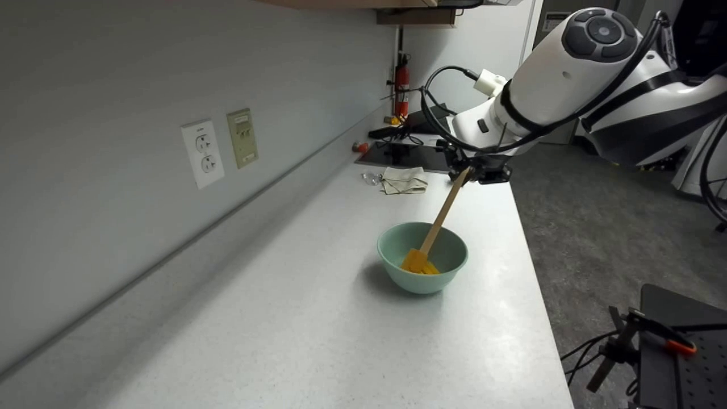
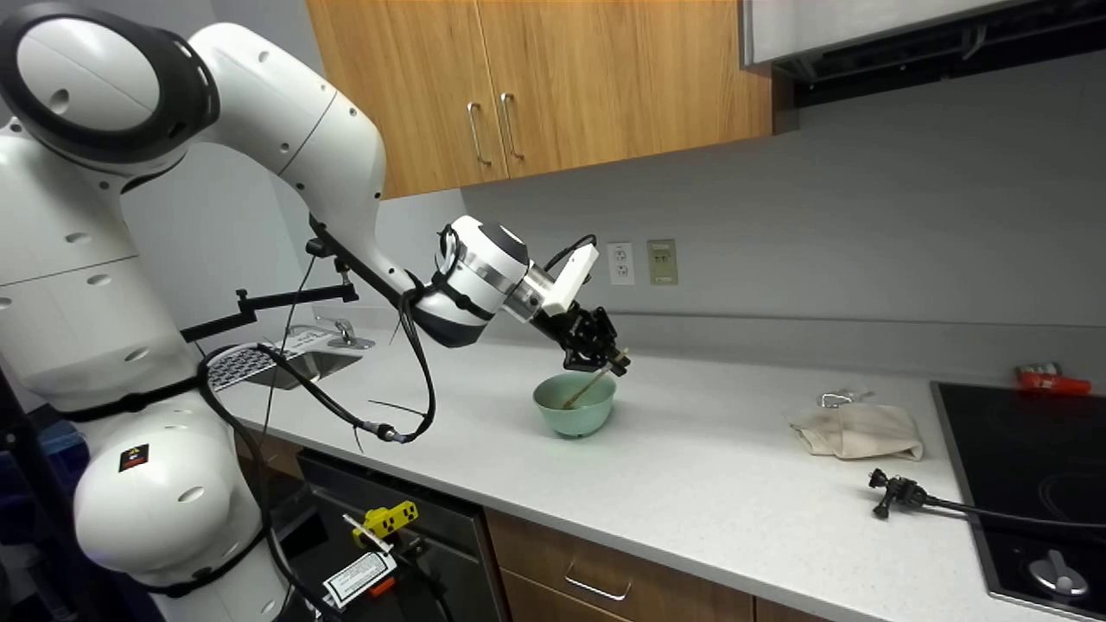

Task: Use the spatula to stir the contents in the bowl

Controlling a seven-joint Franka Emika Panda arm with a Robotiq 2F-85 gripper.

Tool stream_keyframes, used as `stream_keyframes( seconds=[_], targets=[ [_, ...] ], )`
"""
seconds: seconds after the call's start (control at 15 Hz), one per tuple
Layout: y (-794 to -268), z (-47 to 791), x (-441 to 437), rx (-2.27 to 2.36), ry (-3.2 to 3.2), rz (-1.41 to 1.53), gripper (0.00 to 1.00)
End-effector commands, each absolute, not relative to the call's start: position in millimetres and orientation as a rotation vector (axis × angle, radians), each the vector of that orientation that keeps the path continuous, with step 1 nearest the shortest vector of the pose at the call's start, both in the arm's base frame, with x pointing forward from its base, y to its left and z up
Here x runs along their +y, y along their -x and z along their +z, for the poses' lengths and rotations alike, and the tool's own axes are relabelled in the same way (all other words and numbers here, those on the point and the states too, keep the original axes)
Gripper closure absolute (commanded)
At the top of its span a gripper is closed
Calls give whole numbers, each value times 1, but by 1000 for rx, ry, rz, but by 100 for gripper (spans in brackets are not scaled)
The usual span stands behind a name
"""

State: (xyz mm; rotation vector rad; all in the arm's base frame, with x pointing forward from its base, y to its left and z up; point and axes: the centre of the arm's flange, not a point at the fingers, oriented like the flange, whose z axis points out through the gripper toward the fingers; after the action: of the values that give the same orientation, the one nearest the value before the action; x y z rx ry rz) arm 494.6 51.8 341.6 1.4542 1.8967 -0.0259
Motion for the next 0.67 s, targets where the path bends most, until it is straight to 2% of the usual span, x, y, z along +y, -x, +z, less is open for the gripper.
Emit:
stream_keyframes(
  seconds=[0.0,0.6],
  targets=[
    [-495,330,57,1814,-1577,-139,96],
    [-498,326,66,1650,-1678,-27,96]
  ],
)
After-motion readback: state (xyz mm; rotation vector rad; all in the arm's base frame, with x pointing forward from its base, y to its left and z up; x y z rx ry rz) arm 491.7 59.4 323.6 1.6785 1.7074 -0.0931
